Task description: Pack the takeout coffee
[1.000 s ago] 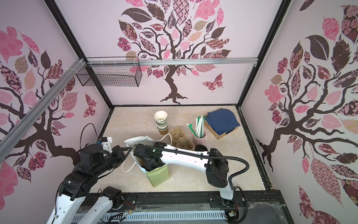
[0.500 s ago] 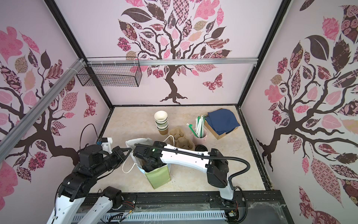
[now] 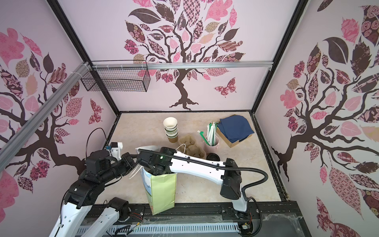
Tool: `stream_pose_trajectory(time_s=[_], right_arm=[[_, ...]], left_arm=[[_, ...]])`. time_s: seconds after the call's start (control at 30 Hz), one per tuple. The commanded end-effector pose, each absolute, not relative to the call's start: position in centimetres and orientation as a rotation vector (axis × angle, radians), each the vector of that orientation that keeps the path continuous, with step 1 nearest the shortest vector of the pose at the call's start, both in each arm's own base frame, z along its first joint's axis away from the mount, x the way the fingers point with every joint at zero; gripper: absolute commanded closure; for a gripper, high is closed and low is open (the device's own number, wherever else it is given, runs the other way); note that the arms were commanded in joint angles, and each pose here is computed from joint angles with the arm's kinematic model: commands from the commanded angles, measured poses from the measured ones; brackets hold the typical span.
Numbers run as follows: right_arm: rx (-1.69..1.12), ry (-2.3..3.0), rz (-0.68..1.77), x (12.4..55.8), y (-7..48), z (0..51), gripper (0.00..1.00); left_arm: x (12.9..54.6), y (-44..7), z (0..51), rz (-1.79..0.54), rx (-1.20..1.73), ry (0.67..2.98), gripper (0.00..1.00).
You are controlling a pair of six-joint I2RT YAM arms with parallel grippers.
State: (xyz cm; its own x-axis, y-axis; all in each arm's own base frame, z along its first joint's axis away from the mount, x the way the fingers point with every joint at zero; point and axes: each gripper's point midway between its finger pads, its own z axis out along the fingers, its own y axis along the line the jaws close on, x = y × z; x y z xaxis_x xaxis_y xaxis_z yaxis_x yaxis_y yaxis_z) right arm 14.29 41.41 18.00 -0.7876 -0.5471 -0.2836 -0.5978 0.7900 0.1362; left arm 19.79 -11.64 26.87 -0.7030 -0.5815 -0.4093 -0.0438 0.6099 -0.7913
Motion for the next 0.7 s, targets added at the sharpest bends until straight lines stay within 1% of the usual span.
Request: stream_pose_trajectory(time_s=[0.0,0.1,0.27,0.5,0.67], right_arm=[[-0.817,2.753,0.265,15.5,41.4,18.1,0.15],[-0.809,2.762,0.314,15.4,41.8,18.6,0.15],[-0.824,2.769,0.468,14.5,42.8,20.4,0.14],[-0.775,2.755,0.491,15.0,42.8,22.0,0.14],[-0.72,2.709,0.514,15.8,43.0,23.8,0.18]], left_arm=[[19.4,-12.5,27.1,-1.087,-0.378,2.138,1.0],[18.9,-12.8,27.0,-1.116,-0.306,2.097,1.0],[18.6,-12.5,26.4,-1.127,-0.296,2.021,1.0],[18.4,-12.2,26.0,-1.117,-0.287,1.999,1.0],[18.5,-12.2,26.0,-1.103,-0.278,2.006,1.0]])
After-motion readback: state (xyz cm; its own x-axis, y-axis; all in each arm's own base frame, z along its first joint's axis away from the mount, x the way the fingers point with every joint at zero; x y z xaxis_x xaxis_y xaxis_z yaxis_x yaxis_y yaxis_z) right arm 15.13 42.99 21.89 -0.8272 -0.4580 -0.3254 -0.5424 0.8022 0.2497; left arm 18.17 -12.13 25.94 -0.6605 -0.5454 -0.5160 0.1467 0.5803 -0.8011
